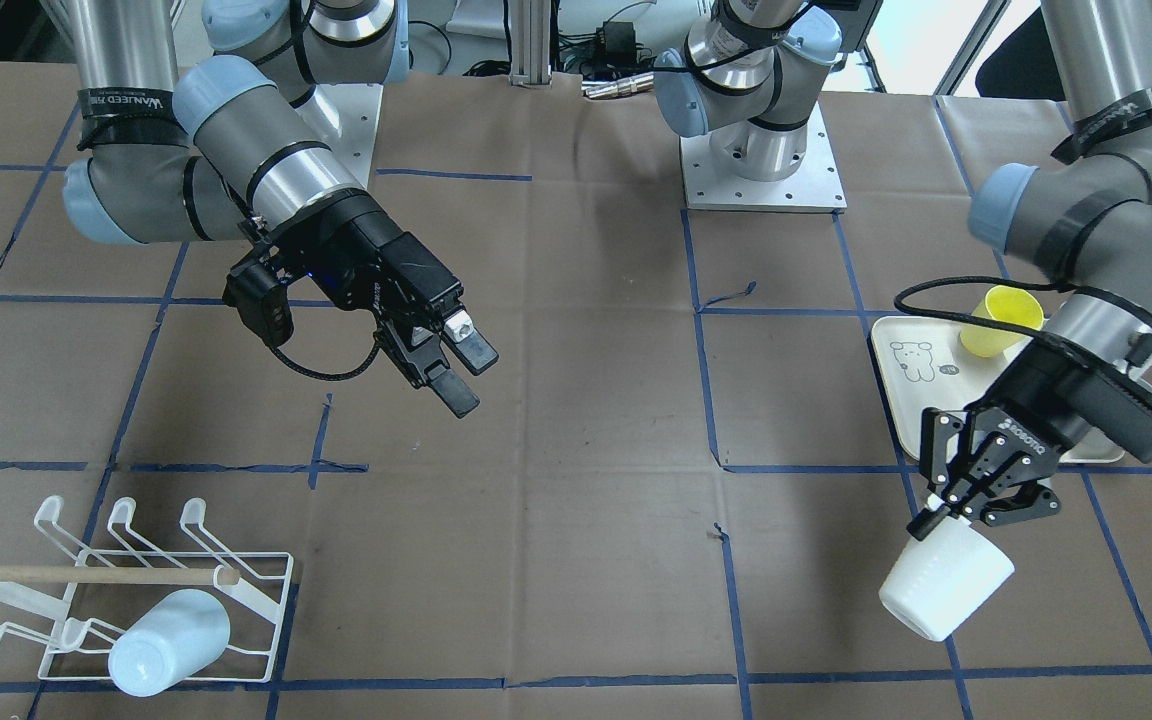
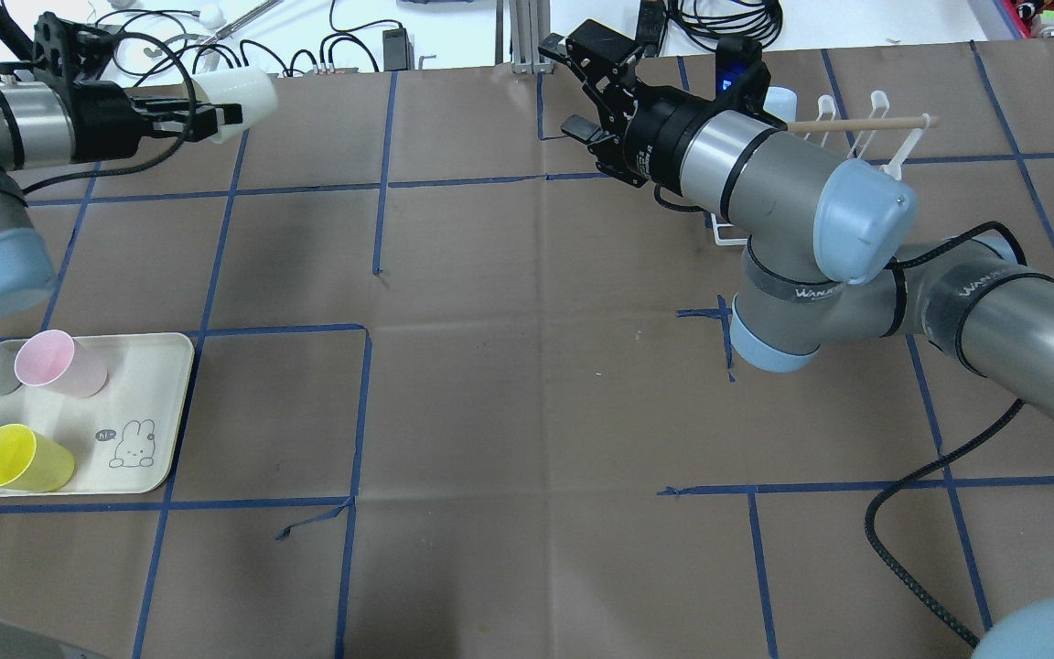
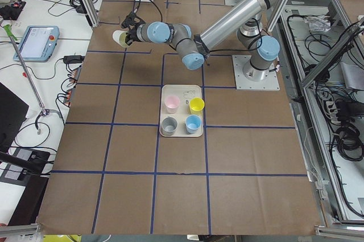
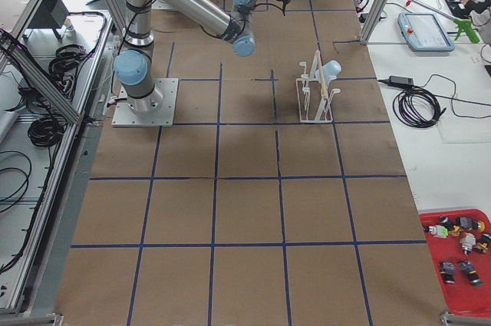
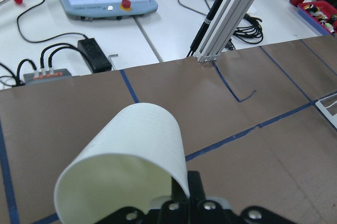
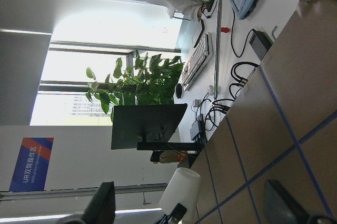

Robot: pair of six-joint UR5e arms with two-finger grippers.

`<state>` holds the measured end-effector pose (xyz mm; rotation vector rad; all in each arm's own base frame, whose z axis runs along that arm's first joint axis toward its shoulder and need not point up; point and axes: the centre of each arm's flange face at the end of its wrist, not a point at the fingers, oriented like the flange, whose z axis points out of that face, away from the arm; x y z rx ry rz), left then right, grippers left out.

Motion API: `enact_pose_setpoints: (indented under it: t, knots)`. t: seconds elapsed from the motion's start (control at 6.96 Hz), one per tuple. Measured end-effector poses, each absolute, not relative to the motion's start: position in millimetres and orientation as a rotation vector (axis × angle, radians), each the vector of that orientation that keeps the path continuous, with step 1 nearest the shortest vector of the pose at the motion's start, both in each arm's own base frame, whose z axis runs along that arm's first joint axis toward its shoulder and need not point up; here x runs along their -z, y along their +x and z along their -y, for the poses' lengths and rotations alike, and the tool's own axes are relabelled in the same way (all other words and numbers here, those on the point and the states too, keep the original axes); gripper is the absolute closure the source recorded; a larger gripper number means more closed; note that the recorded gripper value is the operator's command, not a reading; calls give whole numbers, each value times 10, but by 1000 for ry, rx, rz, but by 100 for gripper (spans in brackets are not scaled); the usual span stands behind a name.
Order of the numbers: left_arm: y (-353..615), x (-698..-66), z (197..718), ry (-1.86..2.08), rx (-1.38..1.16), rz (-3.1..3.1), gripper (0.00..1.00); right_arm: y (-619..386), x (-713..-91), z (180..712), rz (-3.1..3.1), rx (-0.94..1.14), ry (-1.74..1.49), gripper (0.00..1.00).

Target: Transfer IKEA cup to right arm and place on rack

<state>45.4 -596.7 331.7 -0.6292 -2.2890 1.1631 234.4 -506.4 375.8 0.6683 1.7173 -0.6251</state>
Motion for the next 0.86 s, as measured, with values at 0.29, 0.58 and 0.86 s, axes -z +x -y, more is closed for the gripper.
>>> enact_pose_setpoints:
  t: [0.29,0.58,0.86]
  knots:
    - [56,-2989,5689,-765,-1333,2039,100,2435,-3662,5016,-1726,586,699,1]
    - [-333,-2764,5540,-867,-1404,1809,100,2583,-3648,4940,-1677,505,771,1]
    - [-621,-2771,5416,-778,-1328,1749,99,2716,-3668,4854,-1623,555,819,1]
